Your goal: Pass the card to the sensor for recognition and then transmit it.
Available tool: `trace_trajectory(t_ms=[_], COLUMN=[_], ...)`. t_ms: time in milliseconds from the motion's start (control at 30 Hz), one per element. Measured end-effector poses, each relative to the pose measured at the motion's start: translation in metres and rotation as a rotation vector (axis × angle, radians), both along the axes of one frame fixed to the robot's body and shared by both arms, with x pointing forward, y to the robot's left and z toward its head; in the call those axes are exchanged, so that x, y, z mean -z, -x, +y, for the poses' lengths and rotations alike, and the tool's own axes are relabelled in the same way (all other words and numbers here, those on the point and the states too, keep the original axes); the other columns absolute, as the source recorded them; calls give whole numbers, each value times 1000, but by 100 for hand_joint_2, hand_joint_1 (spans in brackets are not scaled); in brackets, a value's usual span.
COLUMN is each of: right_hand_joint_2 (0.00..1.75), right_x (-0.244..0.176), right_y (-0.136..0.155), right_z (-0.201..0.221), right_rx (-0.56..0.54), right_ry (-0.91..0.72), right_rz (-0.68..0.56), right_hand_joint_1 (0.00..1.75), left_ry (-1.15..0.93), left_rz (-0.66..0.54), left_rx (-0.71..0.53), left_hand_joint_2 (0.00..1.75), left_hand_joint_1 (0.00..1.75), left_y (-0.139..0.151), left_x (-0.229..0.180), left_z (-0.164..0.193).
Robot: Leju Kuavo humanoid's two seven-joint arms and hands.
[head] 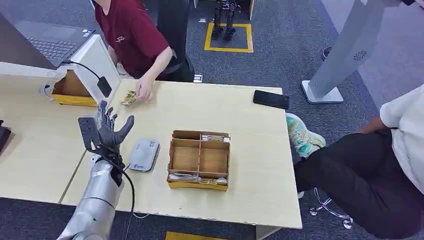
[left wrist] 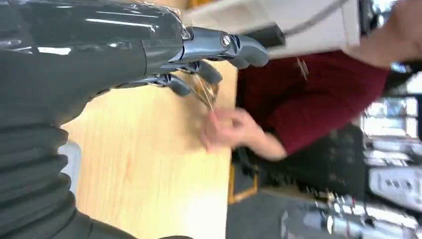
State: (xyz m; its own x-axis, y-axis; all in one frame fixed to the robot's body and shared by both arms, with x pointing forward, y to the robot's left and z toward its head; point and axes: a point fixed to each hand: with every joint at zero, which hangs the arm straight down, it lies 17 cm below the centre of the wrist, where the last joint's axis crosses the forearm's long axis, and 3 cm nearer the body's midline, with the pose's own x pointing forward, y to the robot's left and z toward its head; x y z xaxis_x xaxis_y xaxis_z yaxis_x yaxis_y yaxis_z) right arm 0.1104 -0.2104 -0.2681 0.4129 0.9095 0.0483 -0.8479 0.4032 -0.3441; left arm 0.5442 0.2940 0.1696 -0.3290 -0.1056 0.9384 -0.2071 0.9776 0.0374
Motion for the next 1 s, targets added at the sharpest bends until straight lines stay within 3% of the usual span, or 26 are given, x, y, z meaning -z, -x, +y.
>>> trace_trajectory(t_ms=[200, 367, 533, 633, 733, 867, 1000], right_hand_joint_2=[0, 0, 0, 0, 0, 0, 0], right_x=[0, 0, 1, 1, 1, 1, 1], right_y=[3, 2, 4, 5, 5, 5, 5], right_z=[-2, -4, -4, -5, -6, -6, -6], right_rx=[45, 65, 89, 100, 103, 105, 112], right_ry=[1, 6, 5, 9, 13, 14, 14], right_rz=[5, 0, 3, 8, 10, 11, 11], right_hand_joint_1=[0, 0, 0, 0, 0, 0, 0], left_ry=[128, 70, -195, -409, -629, -703, -882], left_rz=[-108, -201, -319, -375, -436, -456, -521], left_rx=[327, 448, 427, 344, 199, 182, 65], left_hand_joint_2=[175, 175, 175, 175, 175, 175, 175], left_hand_joint_1=[0, 0, 0, 0, 0, 0, 0], left_y=[29, 69, 118, 140, 154, 167, 181], left_x=[-40, -63, -74, -70, -69, -62, -59], left_z=[-77, -122, -162, -179, -183, -193, -195])
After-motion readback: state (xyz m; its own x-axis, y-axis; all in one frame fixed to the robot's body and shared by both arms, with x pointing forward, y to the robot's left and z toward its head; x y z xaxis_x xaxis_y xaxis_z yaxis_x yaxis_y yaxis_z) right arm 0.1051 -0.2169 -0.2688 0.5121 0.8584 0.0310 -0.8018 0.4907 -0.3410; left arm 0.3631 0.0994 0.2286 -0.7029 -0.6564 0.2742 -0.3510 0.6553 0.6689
